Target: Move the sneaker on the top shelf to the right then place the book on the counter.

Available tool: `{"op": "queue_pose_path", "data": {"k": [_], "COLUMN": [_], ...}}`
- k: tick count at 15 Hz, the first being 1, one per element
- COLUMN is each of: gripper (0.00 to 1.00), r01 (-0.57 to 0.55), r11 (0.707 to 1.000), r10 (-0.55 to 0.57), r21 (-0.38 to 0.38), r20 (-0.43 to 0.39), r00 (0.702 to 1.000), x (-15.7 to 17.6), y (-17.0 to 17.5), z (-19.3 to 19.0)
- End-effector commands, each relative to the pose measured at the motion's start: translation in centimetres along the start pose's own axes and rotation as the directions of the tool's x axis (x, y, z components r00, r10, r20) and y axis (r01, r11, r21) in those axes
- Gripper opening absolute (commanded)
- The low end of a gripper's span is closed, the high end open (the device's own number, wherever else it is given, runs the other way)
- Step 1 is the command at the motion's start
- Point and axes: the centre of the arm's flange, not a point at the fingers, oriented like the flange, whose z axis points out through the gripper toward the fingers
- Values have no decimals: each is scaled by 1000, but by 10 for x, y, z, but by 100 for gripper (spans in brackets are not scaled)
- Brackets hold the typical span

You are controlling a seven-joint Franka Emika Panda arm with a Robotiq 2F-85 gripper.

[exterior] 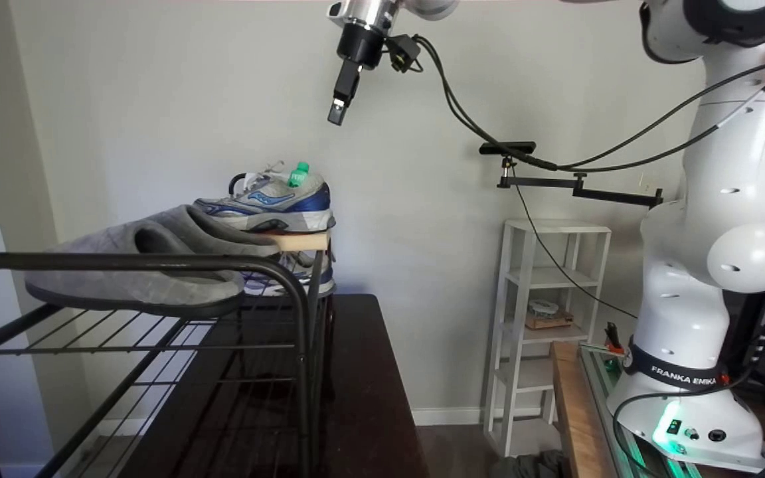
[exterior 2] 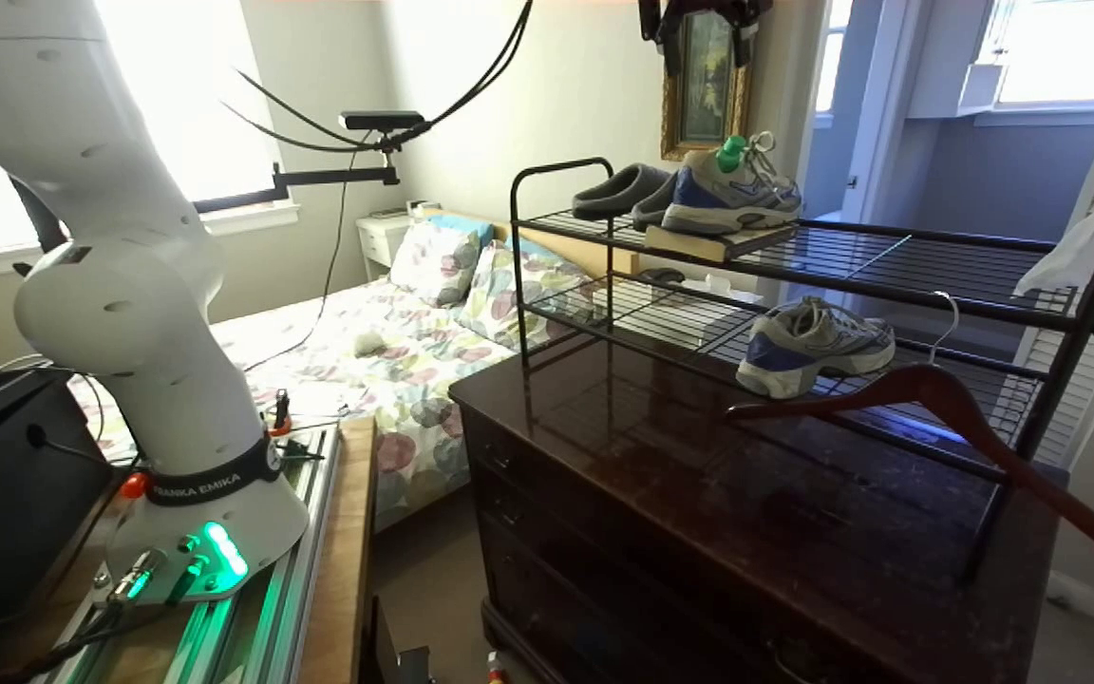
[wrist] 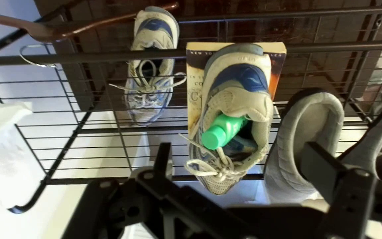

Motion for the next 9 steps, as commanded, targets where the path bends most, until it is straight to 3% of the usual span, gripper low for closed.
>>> {"op": "queue_pose_path", "data": {"k": [1,5,9], "gripper": [100,100,100], "r01": [87,96,24], "r11": [991,986,994], "r10": [-91,-105,-35], "r21": [100,135,109], "r20": [34,64,102], "r00": [995,992,994], "x": [69,91,98], "y": [-6,-28,-44], "z": [16,45,84]}}
